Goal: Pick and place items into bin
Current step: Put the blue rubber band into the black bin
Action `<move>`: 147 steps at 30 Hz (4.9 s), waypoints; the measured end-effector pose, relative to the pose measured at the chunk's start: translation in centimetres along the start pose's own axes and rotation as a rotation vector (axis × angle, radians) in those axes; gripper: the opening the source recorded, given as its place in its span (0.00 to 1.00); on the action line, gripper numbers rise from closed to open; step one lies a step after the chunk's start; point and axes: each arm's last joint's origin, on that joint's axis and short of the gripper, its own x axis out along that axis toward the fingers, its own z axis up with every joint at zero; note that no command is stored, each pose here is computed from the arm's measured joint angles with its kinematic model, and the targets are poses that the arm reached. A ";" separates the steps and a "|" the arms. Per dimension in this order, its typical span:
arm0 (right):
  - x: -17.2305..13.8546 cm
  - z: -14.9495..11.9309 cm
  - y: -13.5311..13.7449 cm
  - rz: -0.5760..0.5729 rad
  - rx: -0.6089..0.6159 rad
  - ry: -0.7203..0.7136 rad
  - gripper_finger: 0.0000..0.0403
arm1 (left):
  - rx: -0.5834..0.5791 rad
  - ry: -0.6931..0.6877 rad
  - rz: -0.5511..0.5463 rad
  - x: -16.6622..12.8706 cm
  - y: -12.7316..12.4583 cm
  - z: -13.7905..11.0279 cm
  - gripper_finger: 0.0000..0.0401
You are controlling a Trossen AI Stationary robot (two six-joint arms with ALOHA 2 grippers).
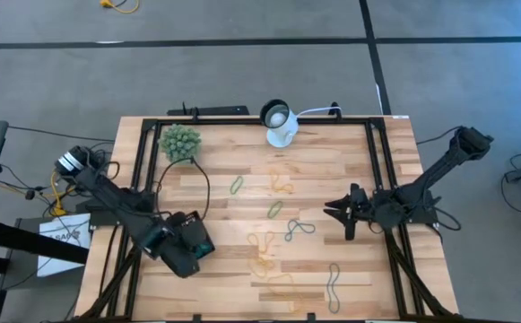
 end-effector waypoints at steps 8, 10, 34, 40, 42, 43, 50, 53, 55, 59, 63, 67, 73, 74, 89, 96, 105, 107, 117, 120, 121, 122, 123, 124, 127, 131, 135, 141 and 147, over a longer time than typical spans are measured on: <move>0.4 0.2 -0.4 -0.036 0.023 -0.008 0.26 | -0.086 0.152 0.110 3.5 3.3 -2.4 0.00; 0.5 0.0 -0.4 -0.046 0.015 -0.001 0.26 | -0.109 0.187 0.129 4.1 3.9 -3.0 0.00; 2.5 -0.9 1.7 0.055 -0.129 0.158 0.26 | -0.023 0.128 0.106 3.5 3.2 -2.3 0.23; 5.6 -0.1 4.0 -0.008 -0.256 0.267 0.26 | -0.015 0.072 0.124 3.6 3.3 -1.8 0.23; 6.9 -0.5 4.2 -0.058 -0.291 0.314 0.26 | -0.011 0.056 0.123 3.4 3.2 -1.5 0.22; 7.5 -0.8 4.2 -0.084 -0.310 0.340 0.26 | -0.008 0.050 0.120 3.3 3.2 -1.3 0.22; 10.8 -2.1 4.1 -0.142 -0.329 0.460 0.26 | 0.069 -0.001 0.061 1.7 1.8 0.2 0.22; 11.9 -2.5 4.2 -0.135 -0.319 0.501 0.26 | 0.104 -0.053 0.064 1.1 1.5 0.8 0.22; 12.5 -2.6 4.2 -0.135 -0.316 0.533 0.26 | 0.126 -0.082 0.072 0.8 1.3 1.0 0.22; 13.1 -2.7 3.9 -0.158 -0.289 0.597 0.26 | 0.134 -0.103 0.085 0.7 1.3 1.2 0.22; 13.2 -2.7 3.7 -0.189 -0.248 0.600 0.26 | 0.132 -0.111 0.088 0.7 1.3 1.2 0.22; 13.2 -2.7 3.6 -0.190 -0.254 0.601 0.19 | 0.130 -0.182 0.130 0.7 1.4 1.4 0.22; 13.3 -2.8 4.1 -0.139 -0.307 0.563 0.02 | 0.079 -0.402 0.180 0.4 1.0 2.5 0.22; 13.5 -2.6 4.4 -0.107 -0.301 0.535 0.02 | 0.059 -0.452 0.181 0.4 0.8 2.8 0.22; 20.4 3.5 10.3 0.022 -0.381 0.202 0.00 | 0.082 -0.685 0.010 0.0 0.8 9.0 0.22; 22.6 5.3 11.5 0.029 -0.398 0.140 0.00 | 0.100 -0.568 -0.029 2.1 1.3 9.4 0.22; 23.0 7.1 11.3 0.083 -0.388 0.126 0.00 | 0.135 -0.516 0.050 4.6 1.1 9.4 0.22; 23.0 7.2 11.3 0.083 -0.389 0.128 0.00 | 0.144 -0.510 0.055 4.7 1.2 9.4 0.21; 23.0 6.7 11.1 0.067 -0.409 0.176 0.01 | 0.144 -0.500 0.071 4.7 1.4 9.3 0.01; 22.9 6.5 11.0 0.062 -0.419 0.194 0.05 | 0.146 -0.494 0.071 4.7 1.3 9.2 0.01; 22.9 6.5 10.9 0.060 -0.426 0.201 0.06 | 0.146 -0.492 0.069 4.7 1.3 9.1 0.00; 22.9 6.4 10.9 0.060 -0.431 0.206 0.09 | 0.141 -0.489 0.066 4.7 1.2 9.1 0.00; 22.9 6.3 11.0 0.059 -0.433 0.211 0.11 | 0.135 -0.484 0.066 4.7 1.2 9.0 0.00; 22.8 6.3 10.9 0.058 -0.436 0.218 0.13 | 0.129 -0.473 0.069 4.8 1.3 8.8 0.00; 22.6 5.8 10.9 0.051 -0.455 0.260 0.18 | 0.094 -0.418 0.080 4.6 1.5 8.0 0.00; 21.2 5.8 11.5 0.049 -0.464 0.336 0.23 | 0.009 -0.283 0.057 3.8 1.7 6.1 0.00; 19.4 5.2 12.2 0.044 -0.468 0.432 0.25 | -0.089 -0.195 0.018 1.8 1.7 3.9 0.00; 17.5 4.0 13.1 0.040 -0.481 0.540 0.25 | -0.159 -0.105 -0.075 -0.2 0.6 1.0 0.00; 16.8 3.4 13.7 0.046 -0.480 0.567 0.25 | -0.168 -0.073 0.019 -0.3 0.6 -1.1 0.00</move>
